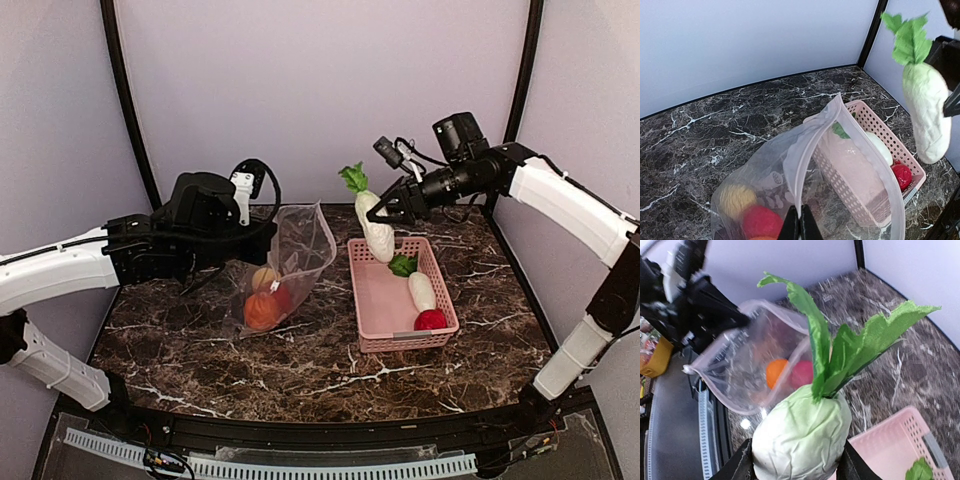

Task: Place the food in the zip-top bag and seal the zipper
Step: Pick up the fake vegetable from the bin, then place the fake vegetable in the zipper food storage bag.

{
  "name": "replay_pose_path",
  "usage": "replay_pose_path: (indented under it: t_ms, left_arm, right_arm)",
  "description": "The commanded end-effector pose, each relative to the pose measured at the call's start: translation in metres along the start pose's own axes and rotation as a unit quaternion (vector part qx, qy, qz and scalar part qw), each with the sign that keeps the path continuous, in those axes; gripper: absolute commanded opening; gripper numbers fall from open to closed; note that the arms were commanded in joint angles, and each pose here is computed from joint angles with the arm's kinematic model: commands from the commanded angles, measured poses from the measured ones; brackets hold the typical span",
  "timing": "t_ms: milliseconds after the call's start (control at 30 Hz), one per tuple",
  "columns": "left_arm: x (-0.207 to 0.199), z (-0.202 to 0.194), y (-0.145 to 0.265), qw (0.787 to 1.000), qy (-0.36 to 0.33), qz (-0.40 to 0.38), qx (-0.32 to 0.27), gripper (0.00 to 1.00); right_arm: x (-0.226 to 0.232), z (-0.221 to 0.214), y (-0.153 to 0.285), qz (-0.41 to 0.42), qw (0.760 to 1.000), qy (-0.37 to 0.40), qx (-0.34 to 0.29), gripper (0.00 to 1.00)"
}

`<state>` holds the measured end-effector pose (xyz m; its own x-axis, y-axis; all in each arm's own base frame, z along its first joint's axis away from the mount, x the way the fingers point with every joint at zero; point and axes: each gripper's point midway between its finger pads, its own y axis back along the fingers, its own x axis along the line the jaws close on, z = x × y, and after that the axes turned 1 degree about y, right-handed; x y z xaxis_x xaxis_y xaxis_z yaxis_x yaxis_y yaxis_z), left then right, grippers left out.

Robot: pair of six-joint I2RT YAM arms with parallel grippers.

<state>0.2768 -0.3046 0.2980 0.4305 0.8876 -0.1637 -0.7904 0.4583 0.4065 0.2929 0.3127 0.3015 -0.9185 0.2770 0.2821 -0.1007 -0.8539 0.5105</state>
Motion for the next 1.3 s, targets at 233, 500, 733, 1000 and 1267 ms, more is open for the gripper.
replay_pose_path:
  t_ms: [233,500,733,1000,1267]
  left_arm:
    - [-0.011,0.004,-0.005,1.0,0.024,-0.019,-0.002,0.01]
    - [-0.011,0.014,0.002,0.999,0.03,-0.023,-0.012,0.01]
    - [-0.01,0.019,0.007,0.999,0.029,-0.023,-0.017,0.01]
    - [-0.005,0.019,0.01,0.999,0.027,-0.016,-0.02,0.01]
    - [-0.003,0.016,0.01,0.999,0.026,-0.012,-0.021,0.01]
  right_arm:
    - [0.077,0.078,-0.013,0.138,0.983,0.072,-0.095,0.44]
    - [0.085,0.087,-0.047,0.173,0.979,0.066,-0.091,0.43]
    - [0.078,0.092,-0.059,0.151,0.978,0.089,-0.112,0.45]
    - [0.07,0.086,-0.072,0.125,0.981,0.093,-0.116,0.53]
    - [0.071,0.078,-0.08,0.125,0.982,0.101,-0.103,0.57]
